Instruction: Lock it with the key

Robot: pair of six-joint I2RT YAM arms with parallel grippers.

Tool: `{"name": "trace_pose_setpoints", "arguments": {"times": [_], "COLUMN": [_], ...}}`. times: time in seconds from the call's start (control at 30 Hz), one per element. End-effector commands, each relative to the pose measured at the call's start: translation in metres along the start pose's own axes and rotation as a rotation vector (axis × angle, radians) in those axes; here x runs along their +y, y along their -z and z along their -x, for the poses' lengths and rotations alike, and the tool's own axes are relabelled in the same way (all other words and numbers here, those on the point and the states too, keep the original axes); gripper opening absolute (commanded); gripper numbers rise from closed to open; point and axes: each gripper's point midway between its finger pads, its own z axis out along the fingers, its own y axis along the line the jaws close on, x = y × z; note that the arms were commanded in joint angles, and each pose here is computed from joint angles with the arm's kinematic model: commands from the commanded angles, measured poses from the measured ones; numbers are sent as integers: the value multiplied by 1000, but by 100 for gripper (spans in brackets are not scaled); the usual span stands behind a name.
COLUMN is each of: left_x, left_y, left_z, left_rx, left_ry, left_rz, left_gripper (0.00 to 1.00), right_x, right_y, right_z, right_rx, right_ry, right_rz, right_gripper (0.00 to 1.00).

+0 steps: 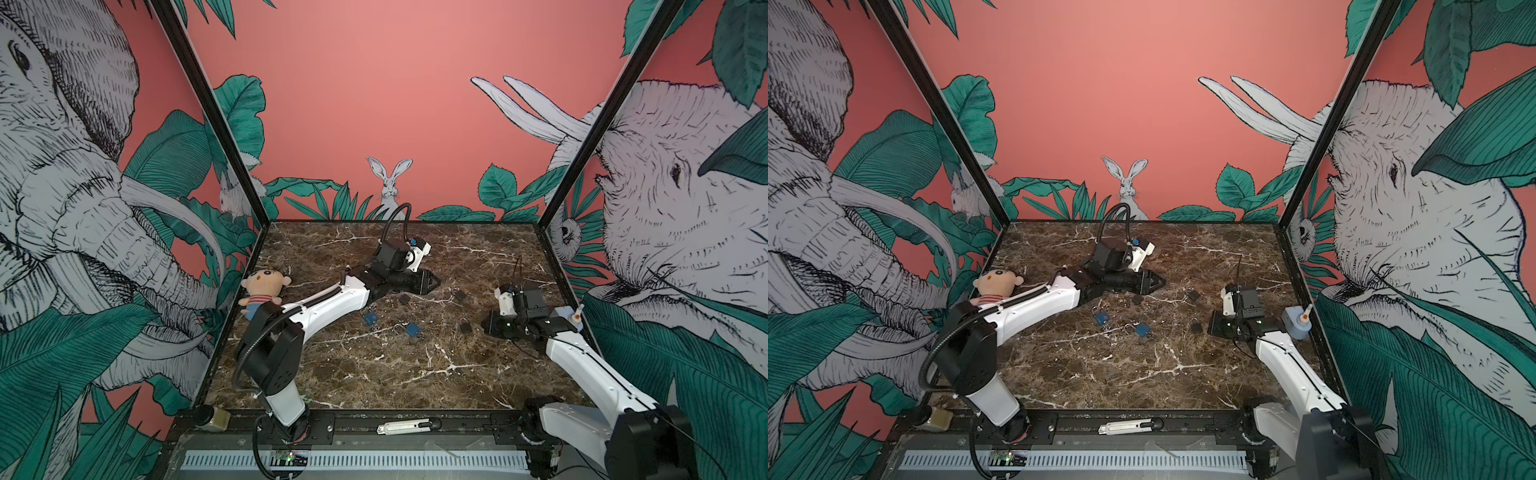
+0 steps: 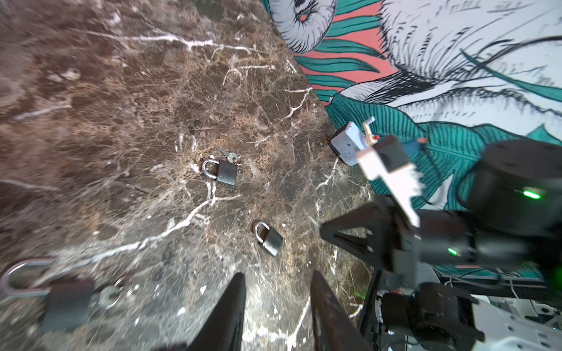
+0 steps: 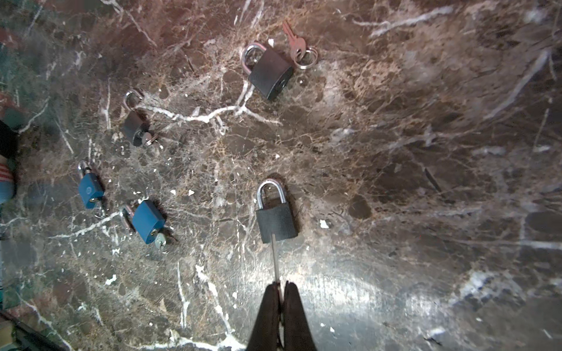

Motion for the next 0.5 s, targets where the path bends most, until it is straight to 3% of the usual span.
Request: {"name": "trace_pose_setpoints", "arguments": {"times": [0.0,0.23,0.47], "left_x": [-3,8,11], "left_y": [28,63,61], "left_z": [9,5,-3], "left_rx": [-79,-140,-115], "left_ry": [-52,-107,-102], "left_rz": [28,130,134], "left_gripper": [38,41,41], "right_x": [-5,-8,-9], "right_y": [-9,-31,-44], "right_z": [7,6,7], "right_rx": [-17,18,41], "right_ry": [45,86,107], "right_rz": [-55,-107,-128], "right_gripper": [0,0,0]}}
